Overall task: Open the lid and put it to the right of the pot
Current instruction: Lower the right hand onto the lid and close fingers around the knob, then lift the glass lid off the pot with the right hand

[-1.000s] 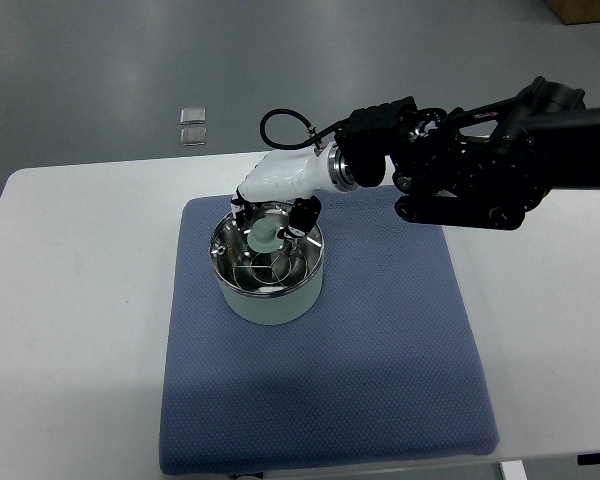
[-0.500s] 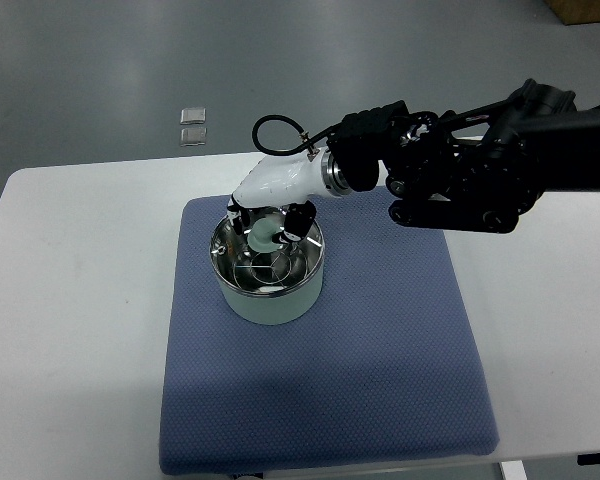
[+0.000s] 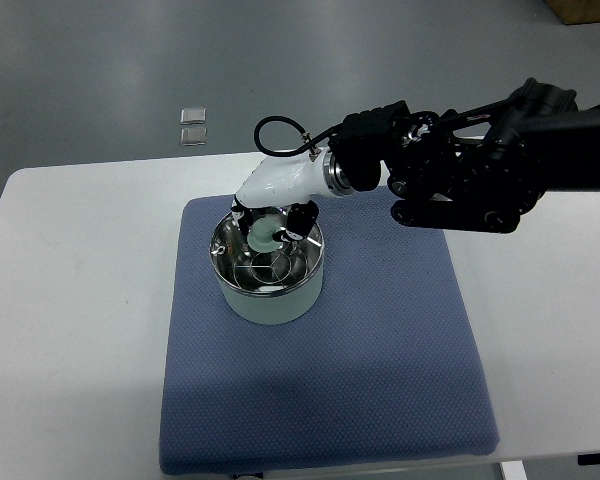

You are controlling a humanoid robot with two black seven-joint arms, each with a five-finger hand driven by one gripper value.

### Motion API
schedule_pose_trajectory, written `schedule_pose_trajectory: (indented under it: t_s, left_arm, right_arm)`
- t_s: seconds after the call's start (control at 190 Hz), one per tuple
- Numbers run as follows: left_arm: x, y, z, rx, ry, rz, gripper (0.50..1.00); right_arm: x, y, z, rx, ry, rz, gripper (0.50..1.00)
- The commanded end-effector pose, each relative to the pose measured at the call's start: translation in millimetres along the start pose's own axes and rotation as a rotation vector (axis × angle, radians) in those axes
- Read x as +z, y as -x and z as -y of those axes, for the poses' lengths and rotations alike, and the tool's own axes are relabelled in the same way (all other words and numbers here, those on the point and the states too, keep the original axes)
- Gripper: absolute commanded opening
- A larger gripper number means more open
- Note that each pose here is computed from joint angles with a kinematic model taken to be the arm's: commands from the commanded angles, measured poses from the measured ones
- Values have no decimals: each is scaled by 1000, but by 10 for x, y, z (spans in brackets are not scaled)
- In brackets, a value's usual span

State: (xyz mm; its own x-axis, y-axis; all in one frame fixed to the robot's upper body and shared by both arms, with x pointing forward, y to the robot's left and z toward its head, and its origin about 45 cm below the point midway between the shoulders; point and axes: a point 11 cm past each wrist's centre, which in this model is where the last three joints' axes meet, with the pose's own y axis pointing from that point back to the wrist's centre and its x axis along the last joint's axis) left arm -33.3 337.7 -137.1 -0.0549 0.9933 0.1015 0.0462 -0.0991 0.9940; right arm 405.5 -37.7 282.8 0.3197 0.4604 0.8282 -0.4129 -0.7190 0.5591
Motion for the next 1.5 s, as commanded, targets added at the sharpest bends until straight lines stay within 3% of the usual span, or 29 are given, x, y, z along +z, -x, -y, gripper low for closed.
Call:
schedule_pose_trajectory:
  t_s: [0.0, 0.874, 0.916, 1.021, 1.495]
  left_arm:
    - [0, 0, 0, 0, 0, 0, 1000]
    - [0, 0, 0, 0, 0, 0, 1000]
    - [0, 0, 0, 0, 0, 0, 1000]
    - [0, 0, 0, 0, 0, 0, 1000]
    - [0, 0, 0, 0, 0, 0, 1000]
  right_arm:
    - [2, 1, -1, 0, 0, -3, 654]
    - [5, 14, 4, -4, 3, -3, 643]
    - [5, 21, 5, -5, 2, -2, 631]
    - [4, 33, 7, -10, 2, -2, 501]
    - [59, -3, -54, -17, 7, -8, 500]
